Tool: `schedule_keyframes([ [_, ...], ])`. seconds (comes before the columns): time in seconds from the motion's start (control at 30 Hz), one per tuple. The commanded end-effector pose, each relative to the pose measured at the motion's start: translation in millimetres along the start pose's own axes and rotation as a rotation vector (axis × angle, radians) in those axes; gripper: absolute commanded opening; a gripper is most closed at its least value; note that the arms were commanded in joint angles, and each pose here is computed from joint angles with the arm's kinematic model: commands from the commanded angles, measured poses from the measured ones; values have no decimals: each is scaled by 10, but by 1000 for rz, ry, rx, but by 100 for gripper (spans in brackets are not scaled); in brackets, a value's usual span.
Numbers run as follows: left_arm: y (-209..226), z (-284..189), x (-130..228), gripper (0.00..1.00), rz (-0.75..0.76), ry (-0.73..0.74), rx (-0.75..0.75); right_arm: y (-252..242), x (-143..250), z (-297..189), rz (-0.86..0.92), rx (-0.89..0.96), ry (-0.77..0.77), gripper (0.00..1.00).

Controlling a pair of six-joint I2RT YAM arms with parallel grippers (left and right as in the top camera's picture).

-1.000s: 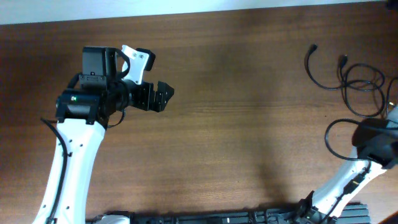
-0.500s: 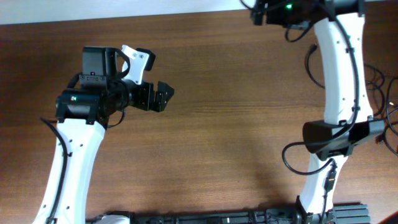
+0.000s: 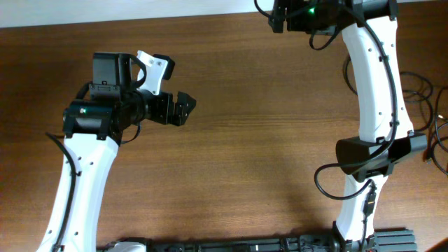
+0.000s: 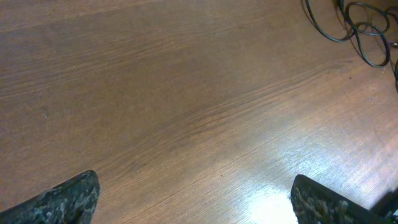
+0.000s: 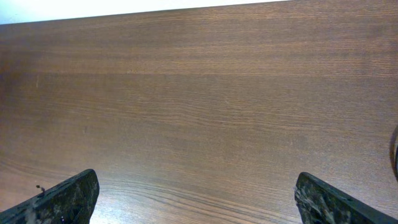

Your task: Untangle cables

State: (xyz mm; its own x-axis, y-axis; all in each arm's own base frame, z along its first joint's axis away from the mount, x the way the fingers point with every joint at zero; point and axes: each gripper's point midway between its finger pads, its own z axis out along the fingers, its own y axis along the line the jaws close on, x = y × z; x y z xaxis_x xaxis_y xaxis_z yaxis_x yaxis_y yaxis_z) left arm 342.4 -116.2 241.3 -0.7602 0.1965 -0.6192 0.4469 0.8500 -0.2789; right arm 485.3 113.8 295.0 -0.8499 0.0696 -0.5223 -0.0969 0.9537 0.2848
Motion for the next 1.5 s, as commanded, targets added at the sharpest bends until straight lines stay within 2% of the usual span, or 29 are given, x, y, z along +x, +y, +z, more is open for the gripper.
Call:
schedule_keyframes([
  [0.0,90,-49,-22,98,22,-10,-55,54,-46,-102,-13,-10,-29,99],
  [0.17,180,-48,80,98,26,35,-106,54,-46,-102,-13,-10,-29,99],
  [0.27,268,-69,217,98,85,97,-159,54,-46,-102,-13,-9,-29,98],
  [0.37,261,-113,299,98,183,95,-171,54,-46,-102,-13,-10,-29,99],
  [0.47,247,-87,330,99,246,-50,-191,54,-46,-102,-13,-10,-29,99],
  [0.57,203,-15,353,99,314,-289,-198,54,-46,-102,-13,-10,-29,99],
  [0.77,223,-158,602,98,197,-667,-250,54,-46,-102,-13,-10,-29,99],
  [0.87,251,-287,684,99,187,-788,-295,54,-46,-102,-13,-9,-29,99],
  [1.0,375,-430,837,98,78,-884,-360,54,-46,-102,-13,-10,-29,99],
  [1.13,397,-537,963,99,77,-980,-393,54,-46,-102,-13,-9,-29,99],
  [1.2,479,-539,1058,99,24,-1023,-412,54,-46,-102,-13,-10,-29,99],
  [1.47,741,-409,1450,99,-81,-890,-536,54,-46,-102,-13,-10,-29,99],
])
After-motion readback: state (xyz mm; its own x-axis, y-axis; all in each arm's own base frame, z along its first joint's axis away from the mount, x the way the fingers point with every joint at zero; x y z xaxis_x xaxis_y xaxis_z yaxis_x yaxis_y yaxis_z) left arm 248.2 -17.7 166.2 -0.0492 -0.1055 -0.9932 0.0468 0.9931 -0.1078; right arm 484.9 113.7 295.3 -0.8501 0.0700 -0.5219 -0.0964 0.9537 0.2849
